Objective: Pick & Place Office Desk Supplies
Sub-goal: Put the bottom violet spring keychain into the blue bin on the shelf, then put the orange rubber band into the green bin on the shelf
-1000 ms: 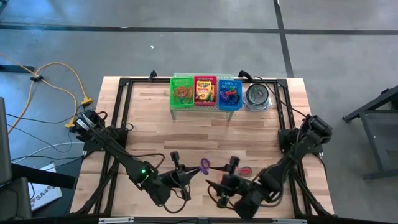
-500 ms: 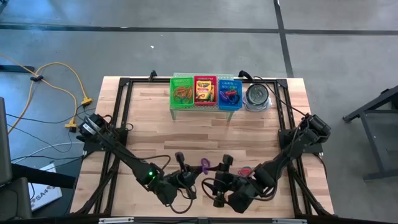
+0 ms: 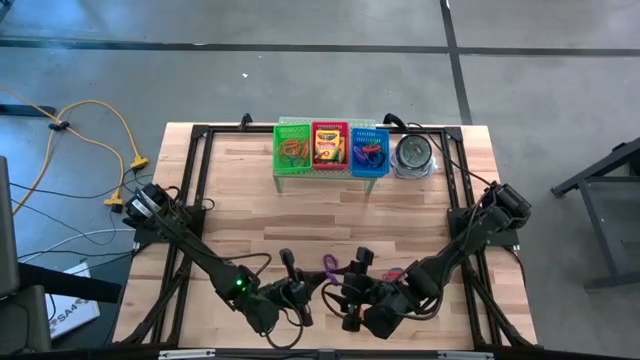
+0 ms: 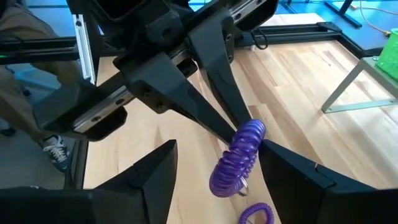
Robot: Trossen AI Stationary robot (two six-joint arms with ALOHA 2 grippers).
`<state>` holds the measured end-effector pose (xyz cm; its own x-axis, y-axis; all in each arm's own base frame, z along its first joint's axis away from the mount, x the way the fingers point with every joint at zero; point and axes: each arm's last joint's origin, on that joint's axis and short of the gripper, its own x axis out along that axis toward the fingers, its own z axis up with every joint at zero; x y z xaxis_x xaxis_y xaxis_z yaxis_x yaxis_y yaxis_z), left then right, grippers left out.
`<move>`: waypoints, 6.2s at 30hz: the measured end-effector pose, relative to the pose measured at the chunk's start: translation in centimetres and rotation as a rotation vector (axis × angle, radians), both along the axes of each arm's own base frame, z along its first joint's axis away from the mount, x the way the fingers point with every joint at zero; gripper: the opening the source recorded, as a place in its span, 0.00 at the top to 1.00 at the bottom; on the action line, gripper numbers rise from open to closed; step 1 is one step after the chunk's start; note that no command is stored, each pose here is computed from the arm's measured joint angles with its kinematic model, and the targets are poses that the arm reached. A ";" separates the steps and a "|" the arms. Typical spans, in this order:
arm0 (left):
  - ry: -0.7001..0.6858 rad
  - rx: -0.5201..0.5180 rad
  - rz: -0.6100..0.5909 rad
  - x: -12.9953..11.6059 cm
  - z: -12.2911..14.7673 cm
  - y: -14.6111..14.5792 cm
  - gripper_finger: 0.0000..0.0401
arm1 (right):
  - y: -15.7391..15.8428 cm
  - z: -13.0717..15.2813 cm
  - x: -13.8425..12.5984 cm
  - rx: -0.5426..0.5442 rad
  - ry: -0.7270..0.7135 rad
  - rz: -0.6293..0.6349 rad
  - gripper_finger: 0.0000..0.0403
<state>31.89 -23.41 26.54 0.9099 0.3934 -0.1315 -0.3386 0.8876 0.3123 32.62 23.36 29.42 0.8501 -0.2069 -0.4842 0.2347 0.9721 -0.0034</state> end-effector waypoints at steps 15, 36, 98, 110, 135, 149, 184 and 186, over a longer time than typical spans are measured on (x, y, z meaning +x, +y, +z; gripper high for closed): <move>0.021 0.036 -0.025 0.0 0.0 -0.1 0.99 | -0.2 -0.4 -0.3 -0.040 0.054 0.014 0.94; 0.069 0.170 -0.009 -0.1 0.0 -0.1 0.92 | -0.1 -0.4 -0.3 -0.035 0.067 0.039 0.96; -0.045 -0.054 -0.073 -1.6 0.4 -2.2 0.68 | -0.3 -1.5 -0.9 -0.076 0.128 -0.026 0.96; -0.035 -0.008 -0.050 -4.1 0.1 -4.4 0.68 | -4.4 2.6 -6.1 -0.122 0.132 -0.277 0.96; 0.413 -0.144 -0.320 -0.2 -3.6 1.1 0.68 | -28.3 6.1 -3.8 0.037 0.313 -0.763 0.96; 0.472 -0.141 -0.301 -1.0 -4.2 0.9 0.68 | -32.9 4.2 -2.7 0.193 0.331 -0.839 0.82; 0.456 -0.225 -0.252 -1.1 -4.4 1.1 0.68 | -17.6 6.1 -5.6 0.039 0.245 -0.584 0.69; 0.455 -0.227 -0.252 -1.1 -4.4 1.1 0.68 | -15.2 5.4 -6.4 0.029 0.224 -0.559 0.69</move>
